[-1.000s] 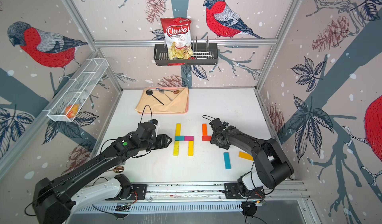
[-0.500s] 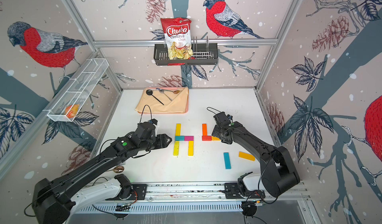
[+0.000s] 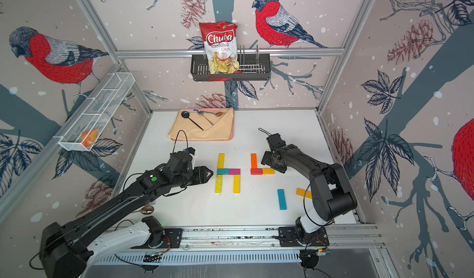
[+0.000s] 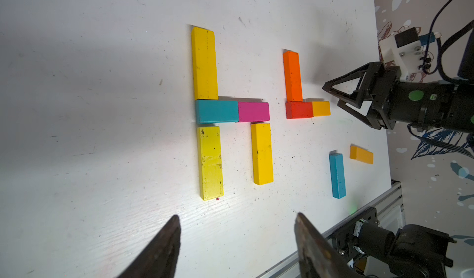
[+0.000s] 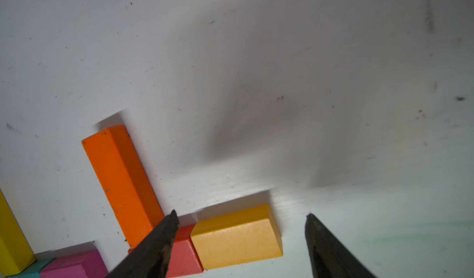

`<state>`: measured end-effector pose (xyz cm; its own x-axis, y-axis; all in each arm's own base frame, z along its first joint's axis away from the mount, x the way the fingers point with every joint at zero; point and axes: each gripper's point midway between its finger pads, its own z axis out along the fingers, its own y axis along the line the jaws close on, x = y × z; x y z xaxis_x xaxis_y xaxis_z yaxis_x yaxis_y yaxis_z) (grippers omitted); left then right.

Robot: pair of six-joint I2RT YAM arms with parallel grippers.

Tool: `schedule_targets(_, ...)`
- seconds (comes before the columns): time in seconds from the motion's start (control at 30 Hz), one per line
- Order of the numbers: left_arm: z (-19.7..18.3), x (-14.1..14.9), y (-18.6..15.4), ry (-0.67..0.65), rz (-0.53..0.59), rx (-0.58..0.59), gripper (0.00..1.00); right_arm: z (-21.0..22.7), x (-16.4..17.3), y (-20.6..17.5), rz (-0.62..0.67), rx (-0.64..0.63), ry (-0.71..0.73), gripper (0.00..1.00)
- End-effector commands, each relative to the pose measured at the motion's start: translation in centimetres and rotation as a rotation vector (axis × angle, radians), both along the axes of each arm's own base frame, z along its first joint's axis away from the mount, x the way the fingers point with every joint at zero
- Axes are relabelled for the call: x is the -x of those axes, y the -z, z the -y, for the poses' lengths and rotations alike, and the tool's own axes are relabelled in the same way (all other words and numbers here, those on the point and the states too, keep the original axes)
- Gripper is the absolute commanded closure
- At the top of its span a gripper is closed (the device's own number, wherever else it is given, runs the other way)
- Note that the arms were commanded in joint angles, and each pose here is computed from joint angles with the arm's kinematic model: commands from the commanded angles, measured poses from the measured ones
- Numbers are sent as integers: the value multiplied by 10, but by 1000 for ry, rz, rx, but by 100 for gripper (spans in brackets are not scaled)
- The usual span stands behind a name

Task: Assemble the letter h with building blocks
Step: Assemble the building block at the center of the board.

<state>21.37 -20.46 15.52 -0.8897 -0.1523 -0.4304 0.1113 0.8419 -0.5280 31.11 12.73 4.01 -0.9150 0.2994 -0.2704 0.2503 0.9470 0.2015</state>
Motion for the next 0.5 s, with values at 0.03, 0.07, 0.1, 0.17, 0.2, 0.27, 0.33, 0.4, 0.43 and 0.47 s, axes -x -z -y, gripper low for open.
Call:
schedule_targets(0.03,1,-3,-2,6,20,5,31,-10,1,7,-7,-18,-34,22)
schedule_targets(0.07,1,-3,-2,6,20,5,31,-10,1,8,-9,-17,-36,23)
schedule_targets(0.1,1,-3,-2,6,19,5,31,-11,2,9,-11,-16,-37,23)
schedule_targets(0.17,1,-3,-1,7,18,4,31,-13,2,10,-12,-21,-41,24)
schedule_targets(0.2,1,-3,-1,7,19,5,31,-14,2,10,-11,-22,-45,23)
schedule_targets(0.27,1,-3,-2,7,19,5,31,-15,3,11,-12,-21,-47,24)
schedule_targets(0.33,1,-2,-1,6,18,5,31,-16,3,11,-11,-20,-51,24)
schedule_targets(0.4,1,-2,-1,7,18,4,31,-16,4,11,-12,-18,-51,24)
schedule_targets(0.43,1,-2,-2,6,17,5,31,-17,4,11,-11,-18,-51,24)
schedule_targets(0.47,1,-3,-1,5,18,3,31,-17,4,11,-10,-19,-53,25)
